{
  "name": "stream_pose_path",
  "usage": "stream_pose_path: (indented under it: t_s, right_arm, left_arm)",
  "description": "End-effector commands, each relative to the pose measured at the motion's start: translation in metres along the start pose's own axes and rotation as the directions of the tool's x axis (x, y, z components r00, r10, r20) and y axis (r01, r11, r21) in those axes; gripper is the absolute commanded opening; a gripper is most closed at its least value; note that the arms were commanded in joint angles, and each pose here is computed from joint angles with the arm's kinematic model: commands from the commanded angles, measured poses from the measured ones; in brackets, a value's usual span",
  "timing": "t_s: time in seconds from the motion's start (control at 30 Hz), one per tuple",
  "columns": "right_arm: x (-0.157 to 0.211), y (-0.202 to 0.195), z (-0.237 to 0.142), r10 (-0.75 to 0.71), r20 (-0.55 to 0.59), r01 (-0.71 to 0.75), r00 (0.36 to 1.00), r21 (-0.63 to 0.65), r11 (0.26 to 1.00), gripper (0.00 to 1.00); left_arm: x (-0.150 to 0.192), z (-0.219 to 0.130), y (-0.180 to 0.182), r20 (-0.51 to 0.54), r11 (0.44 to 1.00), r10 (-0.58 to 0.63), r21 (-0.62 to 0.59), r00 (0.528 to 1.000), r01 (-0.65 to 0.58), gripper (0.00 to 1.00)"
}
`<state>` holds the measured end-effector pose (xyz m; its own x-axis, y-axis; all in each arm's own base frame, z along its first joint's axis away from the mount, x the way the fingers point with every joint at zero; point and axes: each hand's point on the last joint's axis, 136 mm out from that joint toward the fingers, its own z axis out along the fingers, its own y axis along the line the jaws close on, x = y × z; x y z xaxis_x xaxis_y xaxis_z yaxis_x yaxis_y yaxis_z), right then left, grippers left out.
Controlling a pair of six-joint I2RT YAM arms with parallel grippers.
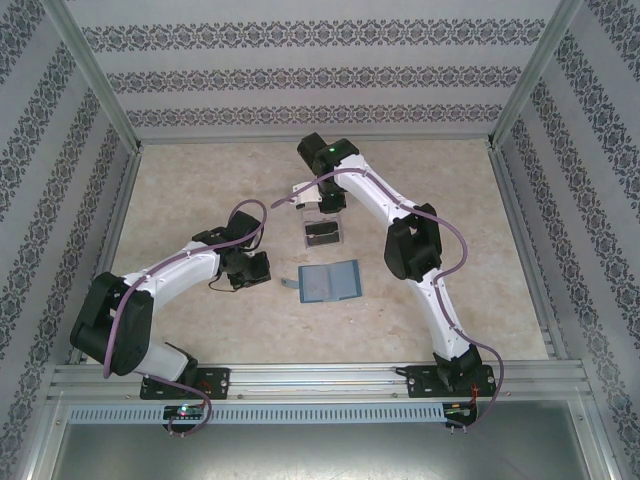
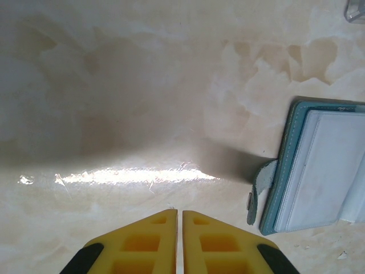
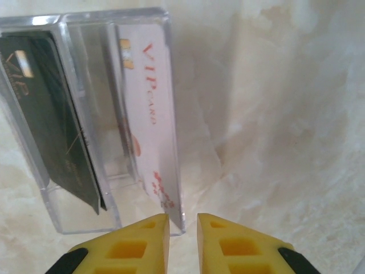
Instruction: Take the credit cards out of the card holder
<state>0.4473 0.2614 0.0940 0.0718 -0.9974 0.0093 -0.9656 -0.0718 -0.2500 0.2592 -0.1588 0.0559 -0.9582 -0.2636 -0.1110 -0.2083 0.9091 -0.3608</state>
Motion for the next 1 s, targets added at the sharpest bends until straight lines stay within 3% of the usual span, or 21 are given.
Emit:
stream_pose_path:
  t_s: [0.0,0.27,0.53,0.7,0.83,0.97]
  right_arm:
    - [0.006,-0.009,-0.023,0.05,0.012,-0.05,0.999,0.065,0.997,0.22]
    - [0.006,-0.013,-0.041,0.215,0.055,-0.221,0.975,0.154,0.963,0.22]
    - [0.005,0.017,-0.057,0.507,0.163,-0.528,0.846,0.13,0.839,0.2]
    - [0.012,0.037,-0.063,0.666,0.241,-0.702,0.706,0.111,0.703,0.18]
    - [0.017,0.051,-0.069,0.787,0.306,-0.835,0.536,0.05,0.549,0.16]
    - [0.009,0.069,-0.072,0.875,0.328,-0.909,0.356,-0.096,0.405,0.12]
  left_arm:
    - [-0.008,-0.007,-0.005,0.014,1.0,-0.004,0.017,1.0,0.003,0.11]
    - [-0.02,-0.012,-0.017,0.037,0.999,0.027,0.044,0.999,-0.028,0.11]
    - [-0.031,-0.009,-0.038,0.031,0.993,0.055,0.105,0.998,-0.058,0.11]
    - [-0.035,-0.008,-0.047,0.033,0.988,0.066,0.14,0.997,-0.07,0.11]
    - [-0.035,-0.005,-0.055,0.013,0.984,0.063,0.167,0.998,-0.064,0.1]
    - [-0.035,-0.004,-0.062,0.007,0.978,0.056,0.2,0.998,-0.057,0.1]
